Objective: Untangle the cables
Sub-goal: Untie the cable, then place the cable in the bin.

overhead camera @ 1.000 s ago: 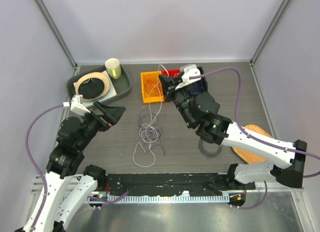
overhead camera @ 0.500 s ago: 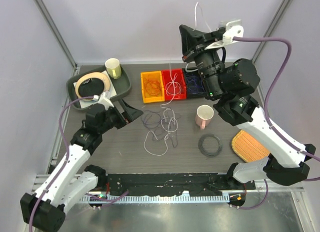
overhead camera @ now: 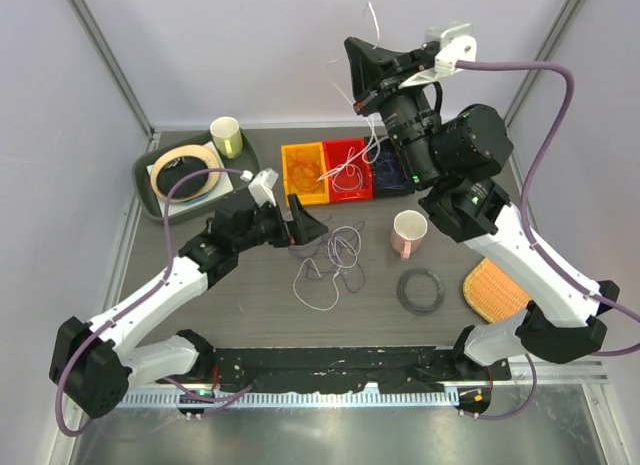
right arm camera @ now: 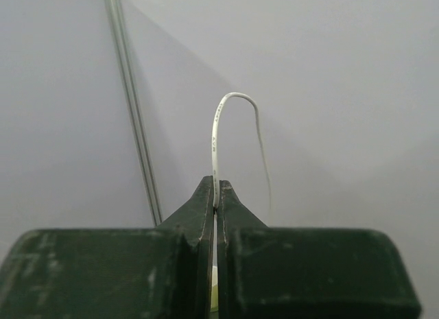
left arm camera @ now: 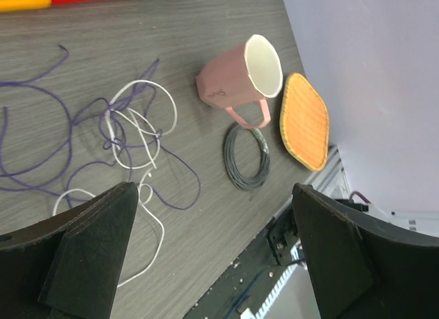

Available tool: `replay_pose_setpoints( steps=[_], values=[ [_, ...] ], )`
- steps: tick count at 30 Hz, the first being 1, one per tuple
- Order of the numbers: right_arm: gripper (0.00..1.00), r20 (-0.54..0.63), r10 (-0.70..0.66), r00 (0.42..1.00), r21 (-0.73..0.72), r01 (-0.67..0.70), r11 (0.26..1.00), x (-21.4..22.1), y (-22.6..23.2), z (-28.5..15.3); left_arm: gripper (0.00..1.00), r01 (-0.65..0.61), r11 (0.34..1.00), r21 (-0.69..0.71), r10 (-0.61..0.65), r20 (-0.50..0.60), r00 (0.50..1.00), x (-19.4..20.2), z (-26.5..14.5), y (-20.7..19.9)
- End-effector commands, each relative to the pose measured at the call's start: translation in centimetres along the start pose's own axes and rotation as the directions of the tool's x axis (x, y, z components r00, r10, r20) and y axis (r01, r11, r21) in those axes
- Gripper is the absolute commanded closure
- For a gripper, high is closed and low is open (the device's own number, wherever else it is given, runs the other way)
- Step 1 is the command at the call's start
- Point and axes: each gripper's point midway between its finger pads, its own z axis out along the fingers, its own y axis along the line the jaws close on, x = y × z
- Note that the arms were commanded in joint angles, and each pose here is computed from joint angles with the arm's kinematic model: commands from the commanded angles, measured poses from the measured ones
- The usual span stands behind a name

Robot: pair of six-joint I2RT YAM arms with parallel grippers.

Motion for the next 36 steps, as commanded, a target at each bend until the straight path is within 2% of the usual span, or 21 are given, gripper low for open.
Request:
replay_pose_setpoints(
  steps=[1, 6, 10, 11, 14, 18, 25, 36],
  values=[
    [0.99, -0.033, -0.053, 0.998, 0.036, 0.055, 0.998, 2.2, -0.4, 0.4, 0.0, -0.037, 0.998, -0.053, 0.042, 0.104, 0.994, -2.3, -0.3, 0.4],
    [0.99, -0.12, -0.084, 0.989, 0.095, 0.096, 0.991, 8.2, -2.1, 1.0, 0.0, 0.053, 0.96, -0.276, -0.021, 0.12, 0.993, -0.8, -1.8, 5.2],
    [0.99, -0.185, -0.058, 0.981, 0.119, 0.081, 0.99, 13.5, -4.3, 2.0, 0.0, 0.145, 0.859, -0.491, -0.07, 0.169, 0.983, 0.7, -4.3, 10.0],
    [0.99, -0.19, -0.054, 0.98, 0.133, 0.08, 0.988, 14.8, -4.9, 2.4, 0.0, 0.157, 0.816, -0.557, -0.057, 0.192, 0.98, 0.8, -5.5, 11.4],
    [0.99, -0.205, -0.058, 0.977, 0.185, 0.097, 0.978, 17.6, -6.6, 2.3, 0.0, 0.208, 0.723, -0.659, -0.064, 0.236, 0.97, 1.6, -7.4, 14.0],
    [0.99, -0.255, -0.059, 0.965, 0.232, 0.12, 0.965, 22.8, -9.3, 1.7, 0.0, 0.216, 0.699, -0.682, -0.057, 0.247, 0.967, 2.1, -8.3, 14.8],
    [0.99, -0.314, -0.036, 0.949, 0.303, 0.136, 0.943, 28.6, -13.4, 2.4, 0.0, 0.215, 0.68, -0.701, -0.034, 0.264, 0.964, 1.8, -9.0, 15.2],
    [0.99, -0.357, -0.035, 0.934, 0.377, 0.178, 0.909, 33.0, -16.4, 1.1, 0.0, 0.209, 0.676, -0.707, -0.026, 0.261, 0.965, 1.9, -9.0, 15.4]
  ],
)
